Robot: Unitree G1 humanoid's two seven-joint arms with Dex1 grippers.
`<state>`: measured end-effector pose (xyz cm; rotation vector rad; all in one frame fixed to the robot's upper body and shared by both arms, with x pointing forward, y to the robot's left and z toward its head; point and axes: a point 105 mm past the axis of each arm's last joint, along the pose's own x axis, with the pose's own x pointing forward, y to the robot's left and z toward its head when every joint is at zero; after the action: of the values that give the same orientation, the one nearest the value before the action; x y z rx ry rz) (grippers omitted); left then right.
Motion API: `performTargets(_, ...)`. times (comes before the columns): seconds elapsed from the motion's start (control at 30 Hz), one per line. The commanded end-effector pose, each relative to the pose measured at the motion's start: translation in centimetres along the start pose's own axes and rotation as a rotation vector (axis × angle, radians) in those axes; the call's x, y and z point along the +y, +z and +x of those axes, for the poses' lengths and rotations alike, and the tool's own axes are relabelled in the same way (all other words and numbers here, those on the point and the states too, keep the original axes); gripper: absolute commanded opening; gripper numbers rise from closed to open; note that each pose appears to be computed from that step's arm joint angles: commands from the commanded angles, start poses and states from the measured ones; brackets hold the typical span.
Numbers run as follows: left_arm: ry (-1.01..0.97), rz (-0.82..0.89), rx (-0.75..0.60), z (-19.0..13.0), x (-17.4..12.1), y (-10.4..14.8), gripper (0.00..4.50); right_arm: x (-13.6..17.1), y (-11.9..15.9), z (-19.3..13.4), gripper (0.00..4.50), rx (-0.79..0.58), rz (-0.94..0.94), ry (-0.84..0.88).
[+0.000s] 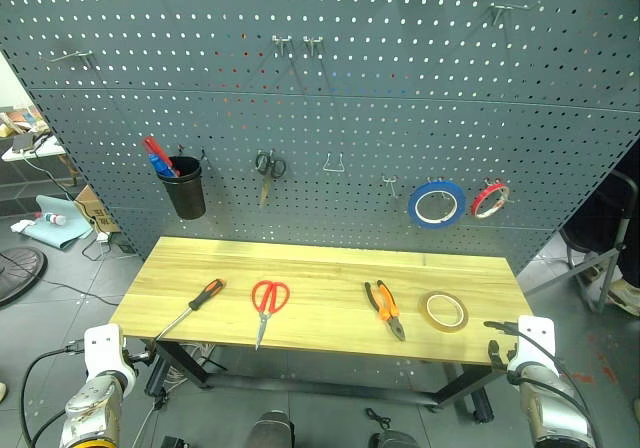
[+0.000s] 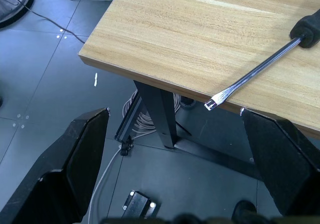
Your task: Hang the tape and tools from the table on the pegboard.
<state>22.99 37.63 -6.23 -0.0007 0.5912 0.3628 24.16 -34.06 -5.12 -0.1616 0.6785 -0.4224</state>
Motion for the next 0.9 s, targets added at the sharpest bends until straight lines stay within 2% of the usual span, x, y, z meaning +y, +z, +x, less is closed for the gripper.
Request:
performTargets(0.03, 0.017, 0.018, -0.048, 0.1, 0.5, 1.6, 4.47, -0.5, 1.2, -0.2, 4.50, -0.040, 0.004, -0.017)
performTargets(0.23, 0.024, 0.023, -0.071, 0.1, 0.9, 2.2, 4.47, -0.2, 1.8, -0.2, 4.50, -0.065, -0.053, 0.013)
performTargets(0.3, 0.000, 0.044, -0.109, -0.1, 0.7, 3.2, 4.47, 0.2, 2.6, -0.3, 4.50, -0.094, -0.097, 0.044)
performTargets(0.37, -0.097, 0.104, -0.192, -0.9, -0.5, 5.4, 4.47, 0.9, 3.9, -0.6, 4.50, -0.127, -0.152, 0.112)
performTargets(0.47, -0.376, 0.188, -0.330, -3.7, -4.9, 9.9, 4.47, 3.3, 6.5, -1.6, 4.50, -0.173, -0.259, 0.311)
performTargets(0.57, -0.655, 0.304, -0.404, -7.1, -10.2, 12.9, 4.47, 5.2, 8.8, -3.0, 4.50, -0.220, -0.400, 0.491)
performTargets(0.7, -1.010, 0.473, -0.440, -10.8, -17.1, 14.5, 4.47, 7.4, 10.5, -4.5, 4.50, -0.230, -0.590, 0.707)
performTargets(0.8, -1.279, 0.522, -0.473, -14.1, -21.9, 15.7, 4.47, 8.1, 11.8, -4.4, 4.50, -0.221, -0.680, 0.782)
performTargets(0.9, -1.515, 0.542, -0.503, -17.2, -25.5, 16.8, 4.47, 9.1, 13.3, -3.8, 4.50, -0.219, -0.728, 0.816)
